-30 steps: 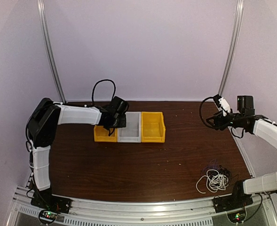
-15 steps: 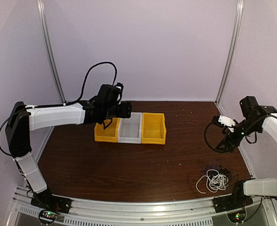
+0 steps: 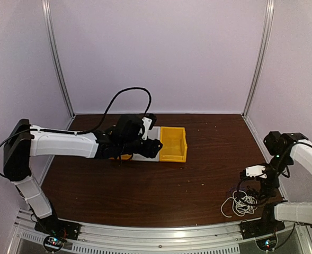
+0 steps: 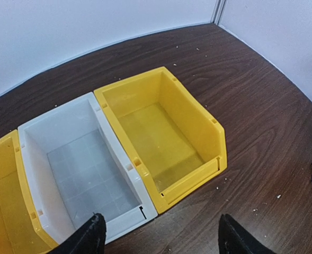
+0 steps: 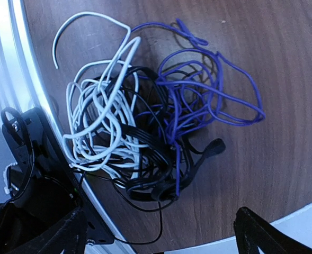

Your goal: Untangle the cables

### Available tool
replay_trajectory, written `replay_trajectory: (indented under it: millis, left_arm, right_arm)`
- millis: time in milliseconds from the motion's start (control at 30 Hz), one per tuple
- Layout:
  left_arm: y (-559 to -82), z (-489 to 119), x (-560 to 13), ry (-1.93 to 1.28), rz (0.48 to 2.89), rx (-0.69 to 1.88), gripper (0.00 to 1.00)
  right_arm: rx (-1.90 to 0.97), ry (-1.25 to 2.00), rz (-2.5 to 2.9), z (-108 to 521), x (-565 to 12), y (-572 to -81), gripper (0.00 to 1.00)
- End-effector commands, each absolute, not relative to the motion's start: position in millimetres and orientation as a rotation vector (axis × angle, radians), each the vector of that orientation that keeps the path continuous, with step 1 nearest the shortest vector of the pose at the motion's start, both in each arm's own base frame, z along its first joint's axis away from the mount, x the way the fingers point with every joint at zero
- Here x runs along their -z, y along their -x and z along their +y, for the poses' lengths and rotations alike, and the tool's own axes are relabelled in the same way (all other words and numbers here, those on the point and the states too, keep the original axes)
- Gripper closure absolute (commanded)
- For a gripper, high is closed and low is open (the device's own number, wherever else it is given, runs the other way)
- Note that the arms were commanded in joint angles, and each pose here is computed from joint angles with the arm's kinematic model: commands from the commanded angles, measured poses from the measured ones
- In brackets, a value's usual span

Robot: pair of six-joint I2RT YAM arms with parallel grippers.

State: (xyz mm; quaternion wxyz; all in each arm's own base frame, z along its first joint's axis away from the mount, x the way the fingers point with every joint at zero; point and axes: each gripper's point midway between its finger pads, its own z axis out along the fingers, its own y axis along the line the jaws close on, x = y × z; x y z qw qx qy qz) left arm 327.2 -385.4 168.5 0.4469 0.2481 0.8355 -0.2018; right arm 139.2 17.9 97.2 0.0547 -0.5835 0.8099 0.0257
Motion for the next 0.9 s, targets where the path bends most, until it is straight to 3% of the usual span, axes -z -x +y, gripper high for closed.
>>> replay_trajectory:
  millis: [0, 100, 267, 500, 700, 867]
  left_arm:
    - [-328, -388, -193, -0.568, 1.992, 0.574, 0.26]
    - [-327, -384, -194, -0.557, 1.992, 0.573, 0.27]
    - [-321, -368, -209, -0.51, 1.974, 0.559, 0.27]
    - [-318, -335, -239, -0.467, 1.926, 0.445, 0.27]
    - [-316, -312, -251, -0.432, 1.928, 0.366, 0.26]
    - [-311, -295, -262, -0.393, 1.922, 0.335, 0.26]
  right_arm:
    - [-0.044, 2.001, 2.469, 12, -75, -133, 0.03]
    - [0.0, 2.124, 2.439, 17, -54, -132, 0.07]
    - [0.046, 2.167, 2.287, 52, -39, -155, 0.21]
    - [-0.032, 2.119, 2.013, 157, -51, -199, 0.52]
    - [-0.342, 2.097, 1.777, 282, -86, -207, 0.6]
    - [-0.494, 2.121, 1.645, 352, -114, -205, 0.61]
